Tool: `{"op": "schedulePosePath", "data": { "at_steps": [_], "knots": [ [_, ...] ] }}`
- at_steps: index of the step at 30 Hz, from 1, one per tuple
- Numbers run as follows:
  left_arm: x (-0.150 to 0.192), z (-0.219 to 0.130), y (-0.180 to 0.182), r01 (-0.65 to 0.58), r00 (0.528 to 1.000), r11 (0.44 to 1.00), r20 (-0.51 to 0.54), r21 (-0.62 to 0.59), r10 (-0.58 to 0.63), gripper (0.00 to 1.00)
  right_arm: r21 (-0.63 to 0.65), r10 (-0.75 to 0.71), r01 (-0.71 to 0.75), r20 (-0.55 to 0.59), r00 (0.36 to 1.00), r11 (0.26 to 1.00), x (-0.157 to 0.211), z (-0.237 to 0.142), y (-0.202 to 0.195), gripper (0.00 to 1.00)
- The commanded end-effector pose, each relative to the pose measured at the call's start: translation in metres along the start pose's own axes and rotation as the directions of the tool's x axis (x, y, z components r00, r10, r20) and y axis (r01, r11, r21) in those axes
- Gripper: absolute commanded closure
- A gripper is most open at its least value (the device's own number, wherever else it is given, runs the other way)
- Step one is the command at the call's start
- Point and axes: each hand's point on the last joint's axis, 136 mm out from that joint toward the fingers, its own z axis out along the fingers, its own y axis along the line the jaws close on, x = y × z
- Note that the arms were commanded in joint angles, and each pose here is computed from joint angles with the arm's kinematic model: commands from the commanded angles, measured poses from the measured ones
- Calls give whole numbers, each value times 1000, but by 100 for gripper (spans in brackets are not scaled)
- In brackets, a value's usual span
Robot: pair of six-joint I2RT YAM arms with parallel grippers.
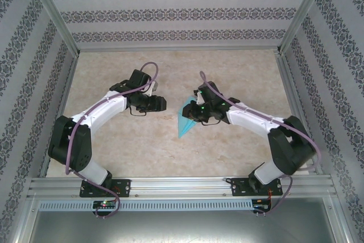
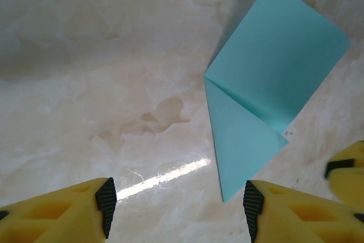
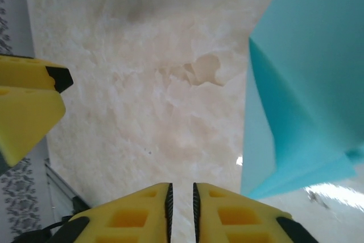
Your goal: Fold a paper plane with a square sheet of paper (pick it up from the middle)
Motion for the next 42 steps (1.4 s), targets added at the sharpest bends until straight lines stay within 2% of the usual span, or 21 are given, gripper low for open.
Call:
{"op": "schedulePosePath", "data": {
  "at_steps": [1, 4, 9, 21, 31, 42],
  "knots": [
    [-13, 0, -5, 44, 998, 997, 46, 65, -48, 36, 57, -26, 25, 18, 1000, 998, -9, 17, 0, 85],
    [-8, 5, 2, 50, 998, 997, 35, 53, -52, 36, 122, -43, 43, -1, 999, 992, -10, 26, -13, 90],
    [-5, 12, 4, 54, 998, 997, 13, 56, -54, 36, 221, -32, 40, -37, 999, 975, -1, 31, -41, 92],
    [-4, 21, 2, 63, 998, 995, -21, 73, -62, 37, 268, 7, 8, -55, 998, 963, 13, 33, -74, 95],
    [-3, 29, -5, 83, 996, 990, -45, 110, -78, 37, 238, 39, -27, -47, 998, 971, 15, 35, -86, 97],
    [-2, 47, -27, 90, 995, 983, -64, 163, -80, 38, 85, 115, -112, -24, 993, 990, 24, 40, -97, 98]
  ]
}}
